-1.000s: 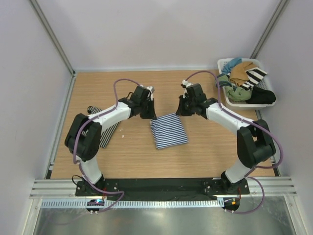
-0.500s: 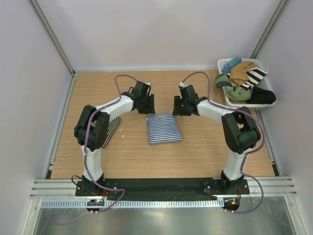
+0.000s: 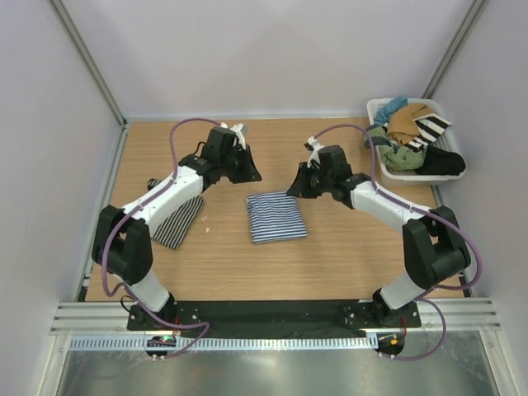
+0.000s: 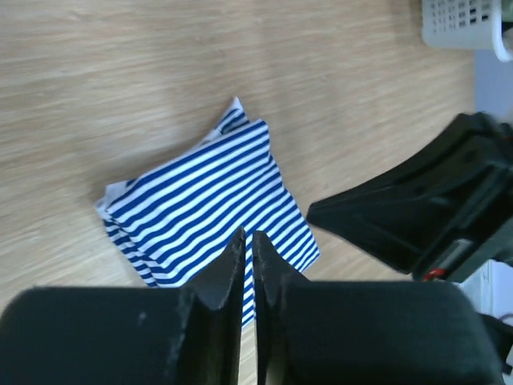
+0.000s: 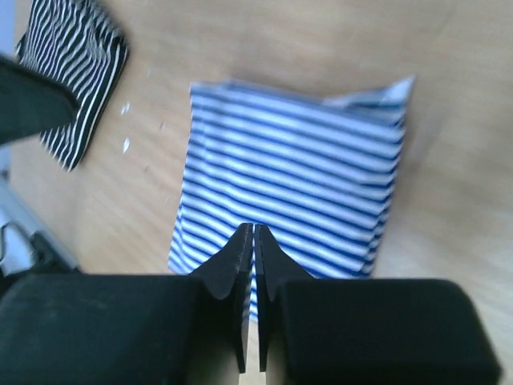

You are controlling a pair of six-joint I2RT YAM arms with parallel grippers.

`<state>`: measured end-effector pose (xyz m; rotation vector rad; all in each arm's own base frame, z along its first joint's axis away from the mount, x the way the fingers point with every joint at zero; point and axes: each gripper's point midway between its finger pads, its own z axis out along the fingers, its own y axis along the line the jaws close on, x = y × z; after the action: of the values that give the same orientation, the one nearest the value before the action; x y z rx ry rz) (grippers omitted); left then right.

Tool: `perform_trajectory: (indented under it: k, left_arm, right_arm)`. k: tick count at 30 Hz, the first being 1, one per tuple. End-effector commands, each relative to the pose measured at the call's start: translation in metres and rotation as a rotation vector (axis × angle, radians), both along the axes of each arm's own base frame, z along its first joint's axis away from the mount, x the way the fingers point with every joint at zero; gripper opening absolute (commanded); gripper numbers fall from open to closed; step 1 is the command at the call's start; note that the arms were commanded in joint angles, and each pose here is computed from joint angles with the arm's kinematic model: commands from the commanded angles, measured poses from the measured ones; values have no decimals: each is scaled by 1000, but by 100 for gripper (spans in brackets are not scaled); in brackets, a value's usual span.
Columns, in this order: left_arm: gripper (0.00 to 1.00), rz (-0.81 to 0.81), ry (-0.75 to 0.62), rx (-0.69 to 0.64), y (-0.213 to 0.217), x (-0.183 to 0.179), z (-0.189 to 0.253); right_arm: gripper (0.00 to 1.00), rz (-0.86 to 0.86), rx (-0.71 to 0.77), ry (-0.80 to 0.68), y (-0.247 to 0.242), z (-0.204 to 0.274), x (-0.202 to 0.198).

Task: Fold and stack the tank tops
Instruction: Fold the tank top, then neatly place the folded tank top to the corner

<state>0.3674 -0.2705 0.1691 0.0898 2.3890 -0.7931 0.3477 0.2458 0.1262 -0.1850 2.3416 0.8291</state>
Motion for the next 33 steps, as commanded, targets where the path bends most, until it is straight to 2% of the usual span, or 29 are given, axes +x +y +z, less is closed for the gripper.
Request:
perform_trajectory:
  k: [1, 5, 9, 12, 15, 18, 21, 28, 33]
  left_arm:
    - [6, -56, 132, -120, -20, -19, -27]
    - [2, -59, 186, -141, -26, -21, -55]
    - [0, -18, 262, -96, -20, -16, -102]
    - [0, 48, 323, -74, -2, -17, -130]
    - [0, 82, 304, -43, 11, -14, -139]
    - [0, 73, 264, -36, 14, -12, -128]
    - [0, 56, 225, -31, 14, -13, -114]
    - [4, 4, 104, -31, -4, -30, -57]
    - [4, -10, 72, -95, -21, -55, -31]
  right_arm:
    - [9, 157, 219, 68, 27, 7, -41]
    - [6, 219, 310, 126, 32, -7, -68]
    - [4, 232, 318, 226, 27, -45, -89]
    - [3, 178, 297, 291, 12, -75, -94]
    - [1, 51, 274, 374, -19, -105, -89]
    - [1, 10, 297, 439, -34, -120, -92]
    - [3, 12, 288, 405, -36, -111, -91]
    - [9, 39, 275, 244, -33, -50, -63]
    - [9, 39, 302, 213, -23, -22, -32]
